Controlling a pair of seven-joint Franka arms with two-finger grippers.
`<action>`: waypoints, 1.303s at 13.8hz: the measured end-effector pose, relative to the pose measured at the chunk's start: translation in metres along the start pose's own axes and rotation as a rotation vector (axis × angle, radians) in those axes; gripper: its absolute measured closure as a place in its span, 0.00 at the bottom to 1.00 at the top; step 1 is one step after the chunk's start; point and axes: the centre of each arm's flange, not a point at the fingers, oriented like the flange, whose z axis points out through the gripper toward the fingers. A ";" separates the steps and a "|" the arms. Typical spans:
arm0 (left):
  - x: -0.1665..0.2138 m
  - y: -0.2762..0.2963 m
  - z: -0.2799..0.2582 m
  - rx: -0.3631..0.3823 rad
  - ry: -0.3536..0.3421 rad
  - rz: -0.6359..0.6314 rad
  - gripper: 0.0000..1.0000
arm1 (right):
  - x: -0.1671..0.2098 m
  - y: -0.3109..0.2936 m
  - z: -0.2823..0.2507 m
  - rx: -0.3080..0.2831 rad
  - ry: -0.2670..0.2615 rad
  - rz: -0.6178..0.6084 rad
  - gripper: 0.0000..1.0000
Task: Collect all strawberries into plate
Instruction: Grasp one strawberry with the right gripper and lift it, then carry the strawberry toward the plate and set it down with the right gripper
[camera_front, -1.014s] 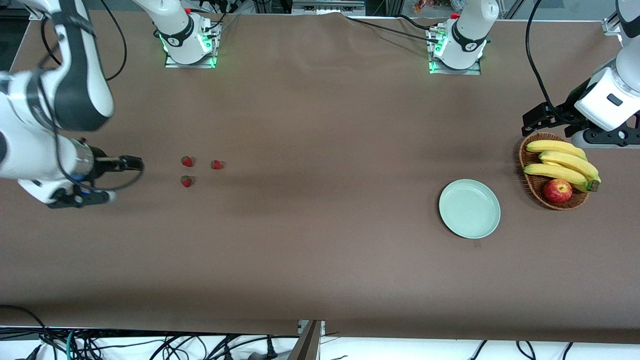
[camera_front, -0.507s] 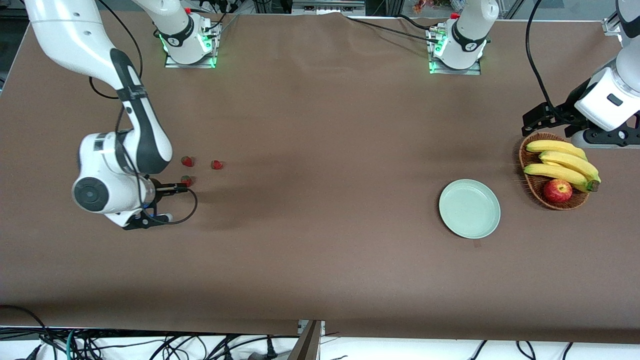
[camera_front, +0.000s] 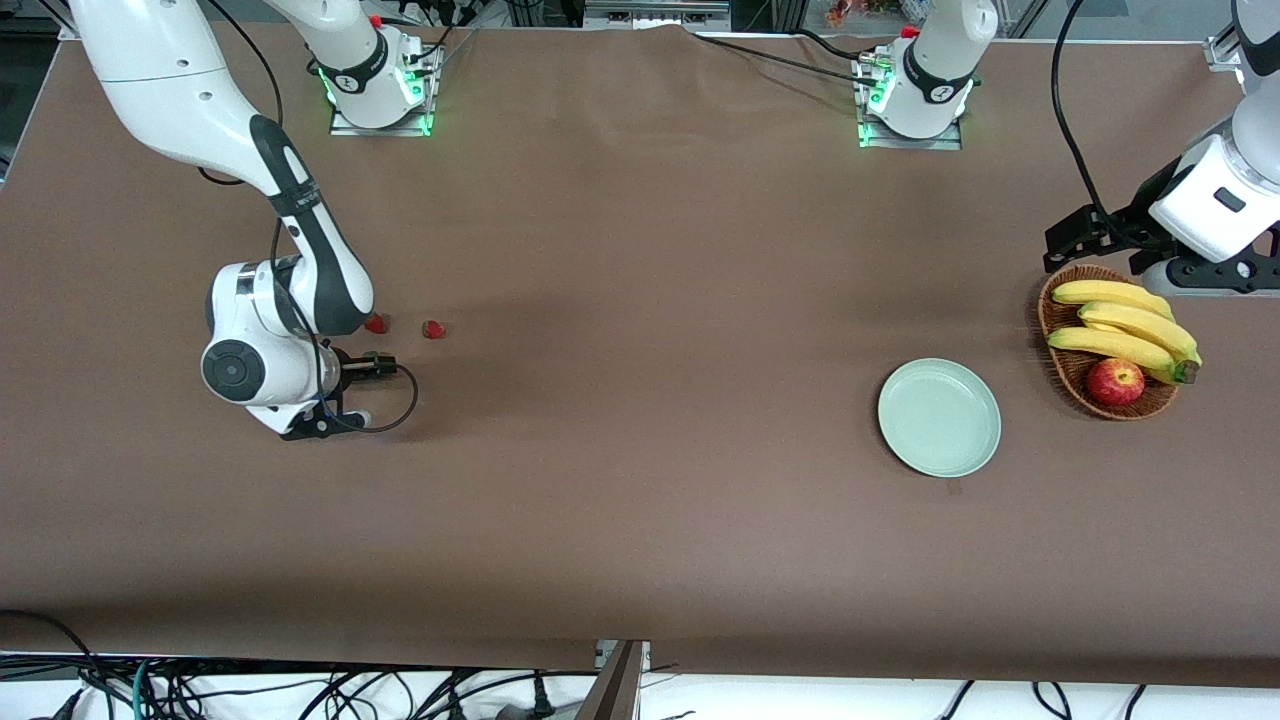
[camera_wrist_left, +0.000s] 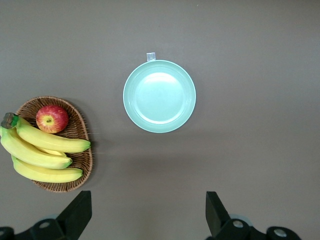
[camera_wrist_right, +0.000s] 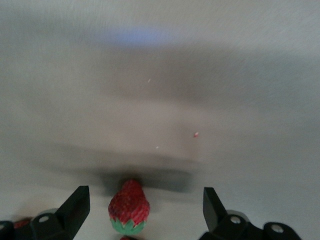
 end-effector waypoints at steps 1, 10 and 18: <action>0.000 0.000 0.000 0.000 0.000 0.000 0.00 | -0.001 -0.003 0.003 0.002 -0.006 -0.005 0.00; 0.000 0.000 0.000 0.000 0.000 0.000 0.00 | -0.006 -0.016 0.003 0.013 -0.036 -0.021 0.67; 0.000 0.000 0.000 0.000 0.000 -0.001 0.00 | 0.002 -0.176 -0.102 0.067 0.031 -0.092 0.67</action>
